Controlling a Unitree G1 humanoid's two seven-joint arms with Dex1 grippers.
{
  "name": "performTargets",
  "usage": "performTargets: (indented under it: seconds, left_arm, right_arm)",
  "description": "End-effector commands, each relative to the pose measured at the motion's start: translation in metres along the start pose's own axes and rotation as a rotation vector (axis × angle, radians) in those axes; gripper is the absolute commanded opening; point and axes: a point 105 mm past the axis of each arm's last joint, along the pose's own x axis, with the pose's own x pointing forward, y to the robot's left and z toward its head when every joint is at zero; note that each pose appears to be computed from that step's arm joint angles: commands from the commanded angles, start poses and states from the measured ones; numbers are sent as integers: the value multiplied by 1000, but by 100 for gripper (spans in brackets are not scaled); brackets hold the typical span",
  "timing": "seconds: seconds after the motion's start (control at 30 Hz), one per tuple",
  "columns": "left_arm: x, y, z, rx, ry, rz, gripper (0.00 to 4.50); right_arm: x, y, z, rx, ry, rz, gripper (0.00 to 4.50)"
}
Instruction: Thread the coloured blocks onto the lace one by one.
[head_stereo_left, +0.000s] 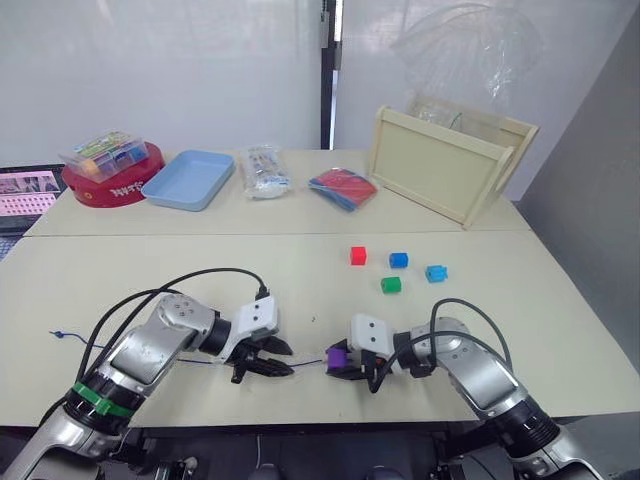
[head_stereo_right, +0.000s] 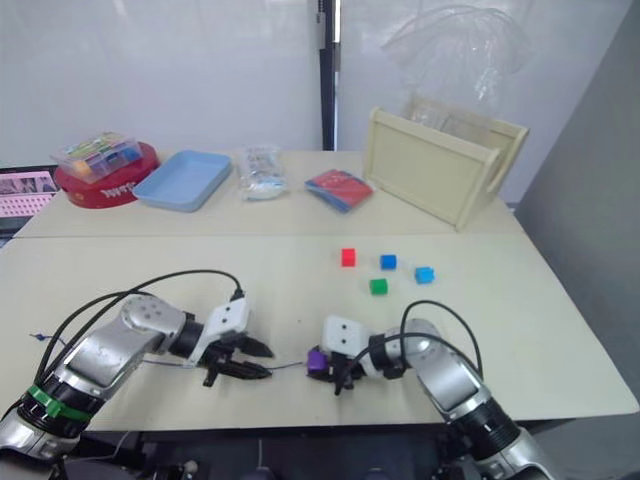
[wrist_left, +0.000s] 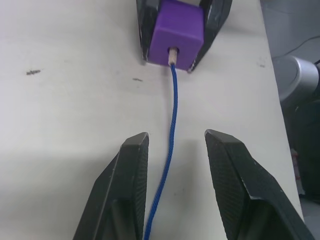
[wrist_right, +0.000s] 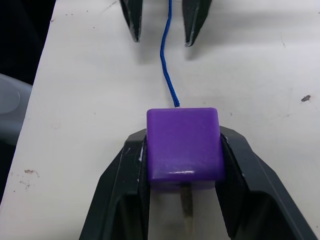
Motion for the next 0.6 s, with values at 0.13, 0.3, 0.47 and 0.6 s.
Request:
performTargets:
  seconds: [0.13,0.3,0.47,0.6]
  left_arm:
    - [9,-1,-18,61,26,41,164]
    - [19,-5,-22,42,-20,29,14]
    - [26,-8,-17,39,-85,14,3]
    - [34,-9,-6,60,-133,9,3]
  right_arm:
    - [5,6,-3,17,10,33,119]
    - [4,5,-3,16,9,36,119]
    - [5,6,-3,17,10,40,119]
    - [6,7,-2,17,11,43,119]
